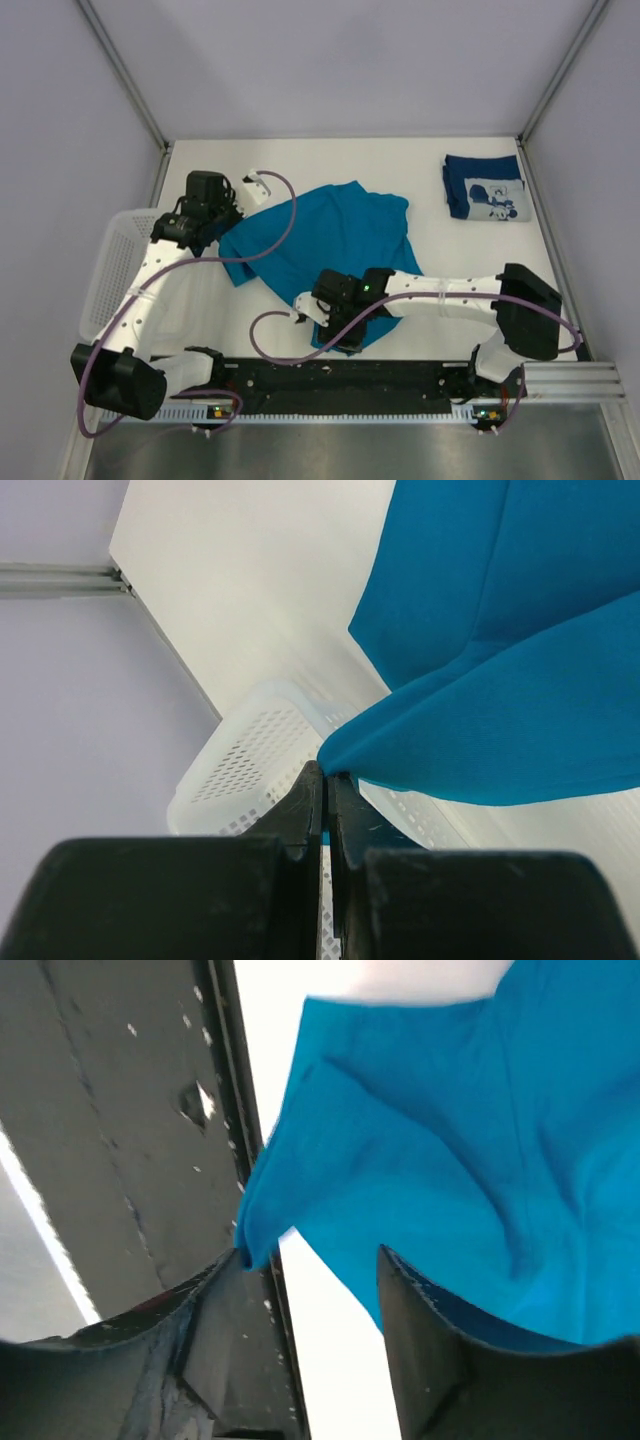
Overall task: Fold and stack the t-shirts
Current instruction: Flatten out the tshirt
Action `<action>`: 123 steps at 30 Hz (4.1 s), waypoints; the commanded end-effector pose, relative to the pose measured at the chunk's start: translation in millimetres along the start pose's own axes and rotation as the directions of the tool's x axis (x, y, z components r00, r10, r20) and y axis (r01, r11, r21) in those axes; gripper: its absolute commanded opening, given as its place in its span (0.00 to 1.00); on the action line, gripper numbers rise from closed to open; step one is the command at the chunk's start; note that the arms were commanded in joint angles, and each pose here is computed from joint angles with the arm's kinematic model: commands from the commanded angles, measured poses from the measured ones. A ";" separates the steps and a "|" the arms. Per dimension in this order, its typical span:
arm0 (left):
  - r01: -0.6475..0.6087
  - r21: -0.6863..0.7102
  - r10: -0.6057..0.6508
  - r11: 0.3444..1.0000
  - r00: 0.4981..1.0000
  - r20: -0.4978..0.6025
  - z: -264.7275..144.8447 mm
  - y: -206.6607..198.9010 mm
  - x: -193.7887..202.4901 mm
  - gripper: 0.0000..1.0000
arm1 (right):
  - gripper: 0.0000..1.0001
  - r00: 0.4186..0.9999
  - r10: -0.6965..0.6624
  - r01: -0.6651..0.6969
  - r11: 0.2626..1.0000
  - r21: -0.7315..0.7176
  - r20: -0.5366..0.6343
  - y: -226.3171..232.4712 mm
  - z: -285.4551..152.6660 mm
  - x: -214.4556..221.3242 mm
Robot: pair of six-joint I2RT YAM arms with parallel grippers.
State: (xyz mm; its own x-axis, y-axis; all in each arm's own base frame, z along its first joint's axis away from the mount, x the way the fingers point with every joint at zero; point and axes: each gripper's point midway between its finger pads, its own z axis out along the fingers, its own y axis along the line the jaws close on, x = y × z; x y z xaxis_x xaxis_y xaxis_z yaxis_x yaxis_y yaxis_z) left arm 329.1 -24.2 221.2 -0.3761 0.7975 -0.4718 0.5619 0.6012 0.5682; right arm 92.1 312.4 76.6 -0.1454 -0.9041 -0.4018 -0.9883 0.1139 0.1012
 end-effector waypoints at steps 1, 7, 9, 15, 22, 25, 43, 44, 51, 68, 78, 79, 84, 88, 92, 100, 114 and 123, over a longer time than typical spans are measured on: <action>0.017 -0.025 -0.016 1.000 0.999 0.039 0.7 4.6 -5.8 0.00 | 0.73 1.000 -0.010 0.009 0.996 0.093 0.019 -11.3 -7.6 2.3; 0.018 -0.019 -0.017 1.000 0.999 0.039 1.8 2.2 -4.7 0.00 | 0.99 0.996 -0.088 0.086 0.993 0.086 0.021 -11.4 1.5 18.2; 0.016 -0.022 -0.015 1.000 0.999 0.035 1.8 2.4 -3.7 0.00 | 0.99 0.996 -0.094 0.093 0.993 0.073 0.006 -11.0 12.8 23.7; 0.007 -0.018 -0.007 1.000 1.000 0.020 3.9 -0.6 1.2 0.00 | 0.99 0.990 -0.122 0.122 0.993 -0.001 0.074 9.5 37.3 10.4; 0.008 -0.027 -0.008 1.000 1.000 0.014 4.6 -0.2 3.6 0.00 | 0.94 0.996 -0.080 0.078 0.994 0.082 0.024 -5.3 66.2 18.1; 0.008 -0.035 -0.007 0.999 1.000 0.012 3.2 1.7 3.9 0.00 | 0.82 0.995 -0.017 0.025 0.996 0.088 -0.095 -8.5 78.3 40.0; 0.029 -0.005 -0.029 1.000 0.995 0.093 -27.9 13.2 -22.0 0.00 | 0.00 0.942 0.193 -0.295 0.868 0.399 0.275 -87.3 -133.9 9.6; 0.030 0.013 -0.031 0.999 0.993 0.116 -35.2 11.7 -27.1 0.00 | 0.00 0.933 0.190 -0.313 0.849 0.426 0.307 -92.6 -155.4 10.6; 0.058 0.097 -0.083 0.994 0.958 0.274 -117.8 8.4 -57.4 0.00 | 0.00 0.862 0.089 -0.433 0.639 0.635 0.499 -100.1 -318.3 29.9; 0.088 0.004 -0.080 0.996 0.888 0.453 -181.8 53.3 -106.1 0.00 | 0.00 0.750 -0.050 -0.569 0.459 0.682 0.659 -138.8 -442.1 -2.4; 0.258 -0.327 -0.103 0.909 0.900 0.424 -95.5 167.6 -155.2 0.00 | 0.00 0.644 -0.053 -0.725 0.275 0.631 0.763 -320.8 -495.2 -12.1; 0.279 -0.371 -0.105 0.886 0.899 0.425 -91.5 182.9 -160.3 0.00 | 0.00 0.627 -0.119 -0.739 0.221 0.636 0.770 -326.9 -527.2 -16.2; 0.385 -0.542 -0.065 0.747 0.854 0.517 -112.4 248.4 -192.8 0.00 | 0.00 0.541 -0.344 -0.801 0.064 0.595 0.767 -337.3 -618.5 -6.7; 0.383 -0.596 0.006 0.706 0.838 0.546 -132.8 267.6 -206.9 0.00 | 0.00 0.558 -0.436 -0.780 0.014 0.625 0.706 -307.1 -652.9 -0.8; 0.340 -0.592 0.027 0.731 0.852 0.522 -123.7 260.5 -205.3 0.00 | 0.00 0.624 -0.418 -0.708 0.057 0.704 0.660 -284.1 -639.2 -1.1; 0.136 -0.393 0.010 0.909 0.938 0.347 -42.9 153.3 -134.4 0.00 | 0.00 0.876 -0.125 -0.341 0.522 0.782 0.465 -233.4 -417.1 32.3; -0.132 0.226 0.168 0.965 0.974 -0.150 58.0 -86.8 84.4 0.00 | 0.00 0.996 0.010 0.009 0.979 0.202 -0.094 -80.6 -88.2 110.3; -0.167 0.434 0.286 0.885 0.931 -0.226 29.6 -135.7 138.9 0.00 | 0.00 0.968 -0.004 0.000 1.000 -0.017 -0.249 -34.7 -76.1 156.7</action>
State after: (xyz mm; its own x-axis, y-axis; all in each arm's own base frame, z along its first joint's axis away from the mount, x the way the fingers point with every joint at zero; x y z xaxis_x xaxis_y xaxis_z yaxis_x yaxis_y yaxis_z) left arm 247.4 3.4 56.9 -0.4012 0.9039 -0.1484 0.8307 0.4273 0.3569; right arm 137.2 154.0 83.0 -0.1407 -0.9622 -0.2334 -0.9897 0.1427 0.0081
